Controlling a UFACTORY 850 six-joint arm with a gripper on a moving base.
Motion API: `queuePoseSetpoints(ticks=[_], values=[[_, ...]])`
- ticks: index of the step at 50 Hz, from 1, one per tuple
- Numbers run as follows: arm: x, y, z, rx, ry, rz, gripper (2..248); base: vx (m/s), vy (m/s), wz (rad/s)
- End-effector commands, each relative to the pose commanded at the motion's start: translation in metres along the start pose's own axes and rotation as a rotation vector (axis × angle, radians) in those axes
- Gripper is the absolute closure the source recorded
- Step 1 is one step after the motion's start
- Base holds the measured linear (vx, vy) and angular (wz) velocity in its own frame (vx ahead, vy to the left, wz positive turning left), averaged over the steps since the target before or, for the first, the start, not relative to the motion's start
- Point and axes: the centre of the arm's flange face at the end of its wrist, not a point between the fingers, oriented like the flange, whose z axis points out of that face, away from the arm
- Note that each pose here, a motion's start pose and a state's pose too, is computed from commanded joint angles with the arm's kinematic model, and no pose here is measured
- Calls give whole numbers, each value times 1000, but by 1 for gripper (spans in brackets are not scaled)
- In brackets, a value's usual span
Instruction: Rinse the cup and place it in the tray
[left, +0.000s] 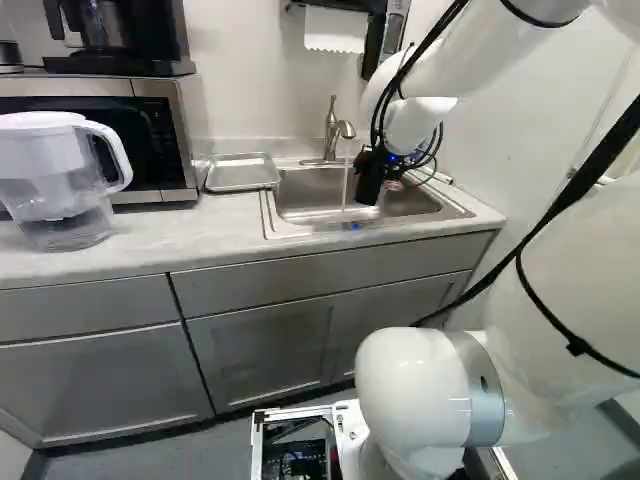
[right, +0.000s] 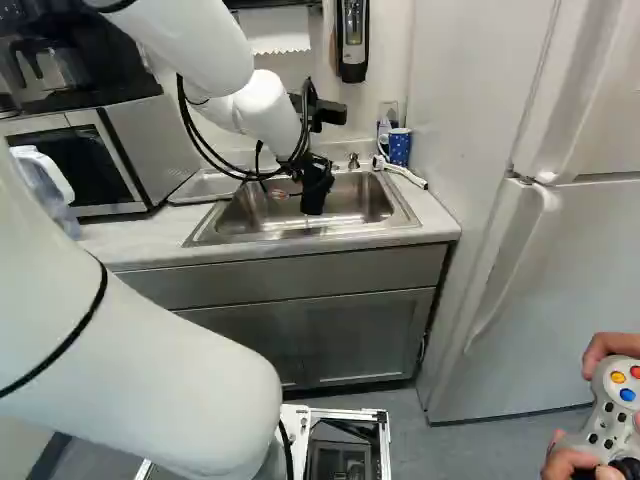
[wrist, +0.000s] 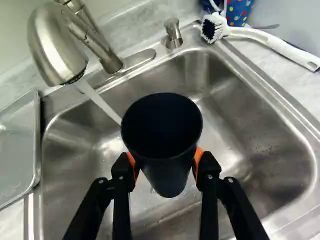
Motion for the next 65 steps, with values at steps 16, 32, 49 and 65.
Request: queuePoseSetpoints(ticks=[16,32,49,65], values=[[3,-24,11,5,-65,-173,127,0,0,0],[10,-48,25,5,-109,-329,127,0,0,0],[13,-51,28,4,-109,-302,127,0,0,0],[13,-51,28,6,-102,-302,127,0,0,0]])
